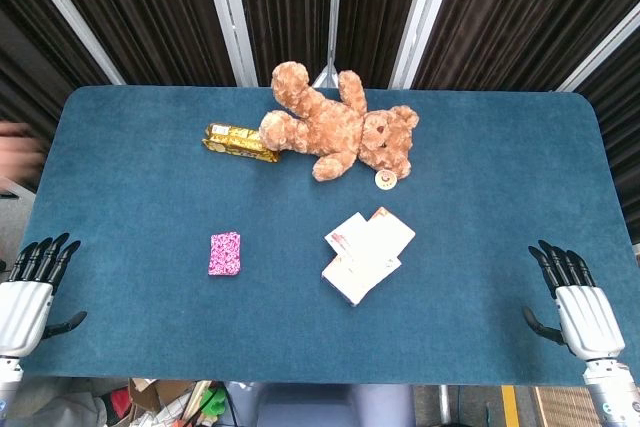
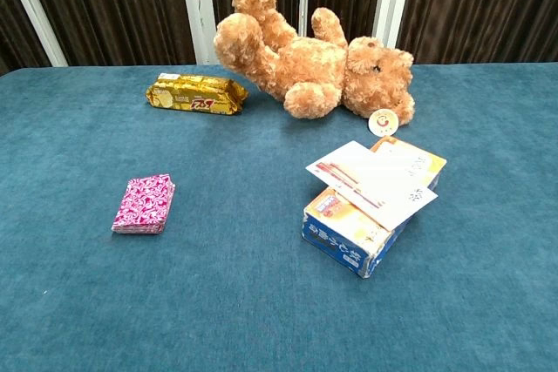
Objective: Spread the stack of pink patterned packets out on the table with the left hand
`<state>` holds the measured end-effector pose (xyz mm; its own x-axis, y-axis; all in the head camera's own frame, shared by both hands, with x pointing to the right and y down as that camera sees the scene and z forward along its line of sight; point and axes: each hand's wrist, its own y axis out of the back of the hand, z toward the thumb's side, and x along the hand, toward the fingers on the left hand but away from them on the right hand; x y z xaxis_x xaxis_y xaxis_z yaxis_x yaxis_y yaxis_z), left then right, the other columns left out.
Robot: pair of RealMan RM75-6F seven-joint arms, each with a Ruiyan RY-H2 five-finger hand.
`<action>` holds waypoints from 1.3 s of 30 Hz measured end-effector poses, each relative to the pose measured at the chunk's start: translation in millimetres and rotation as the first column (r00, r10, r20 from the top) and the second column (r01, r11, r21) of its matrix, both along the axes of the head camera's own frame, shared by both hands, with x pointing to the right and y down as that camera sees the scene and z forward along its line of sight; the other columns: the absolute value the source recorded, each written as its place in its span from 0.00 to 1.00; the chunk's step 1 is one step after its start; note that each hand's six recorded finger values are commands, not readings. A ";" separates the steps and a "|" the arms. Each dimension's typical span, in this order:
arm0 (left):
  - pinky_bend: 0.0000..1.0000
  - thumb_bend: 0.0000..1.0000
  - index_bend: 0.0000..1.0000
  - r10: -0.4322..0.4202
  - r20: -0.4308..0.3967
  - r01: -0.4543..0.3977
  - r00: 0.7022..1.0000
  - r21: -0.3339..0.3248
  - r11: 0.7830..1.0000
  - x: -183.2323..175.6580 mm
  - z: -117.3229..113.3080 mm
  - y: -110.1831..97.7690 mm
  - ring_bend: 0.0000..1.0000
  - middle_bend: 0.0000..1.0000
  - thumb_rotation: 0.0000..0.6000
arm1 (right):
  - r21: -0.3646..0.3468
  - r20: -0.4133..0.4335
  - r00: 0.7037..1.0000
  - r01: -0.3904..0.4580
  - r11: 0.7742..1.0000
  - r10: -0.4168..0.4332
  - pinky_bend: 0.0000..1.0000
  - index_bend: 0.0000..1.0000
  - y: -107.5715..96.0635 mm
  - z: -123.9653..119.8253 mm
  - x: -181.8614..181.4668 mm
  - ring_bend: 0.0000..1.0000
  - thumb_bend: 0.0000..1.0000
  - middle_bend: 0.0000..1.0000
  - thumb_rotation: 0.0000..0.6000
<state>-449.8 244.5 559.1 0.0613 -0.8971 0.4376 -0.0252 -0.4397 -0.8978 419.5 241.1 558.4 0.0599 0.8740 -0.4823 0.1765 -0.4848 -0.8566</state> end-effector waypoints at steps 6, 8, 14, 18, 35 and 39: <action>0.00 0.19 0.00 -0.001 0.004 0.001 1.000 -0.005 1.000 -0.5 1.0 -0.1 0.00 0.00 1.00 | 0.000 0.001 1.000 -0.001 1.000 0.001 0.05 0.00 -0.2 0.2 0.1 0.00 0.36 0.00 1.00; 0.00 0.19 0.00 -0.002 0.004 0.002 1.000 -0.010 1.000 -0.4 1.8 0.1 0.00 0.00 1.00 | 0.000 0.000 1.000 -0.001 1.000 0.001 0.05 0.00 -0.1 0.1 0.0 0.00 0.36 0.00 1.00; 0.00 0.19 0.00 -0.001 0.009 0.001 1.000 -0.039 0.999 2.0 8.0 -2.7 0.00 0.00 1.00 | -0.001 0.001 1.000 -0.001 1.000 0.001 0.05 0.00 -0.3 0.8 -1.1 0.00 0.36 0.00 1.00; 0.00 0.19 0.00 -0.001 0.008 0.002 1.000 -0.078 0.997 9.4 15.6 -10.7 0.00 0.00 1.00 | -0.006 0.004 1.000 0.001 1.000 -0.001 0.05 0.00 -0.9 2.3 -2.2 0.00 0.36 0.00 1.00; 0.00 0.28 0.05 0.056 0.077 -0.031 0.995 -0.297 0.954 102.7 86.4 -62.6 0.00 0.00 1.00 | -0.015 0.031 0.999 -0.010 1.000 0.011 0.05 0.00 -1.1 1.6 -1.6 0.00 0.36 0.00 1.00; 0.00 0.28 0.05 0.088 0.095 -0.050 0.992 -0.342 0.938 136.9 103.8 -70.0 0.00 0.00 1.00 | -0.017 0.037 0.999 -0.012 1.000 0.013 0.05 0.00 -1.0 1.7 -1.4 0.00 0.36 0.00 1.00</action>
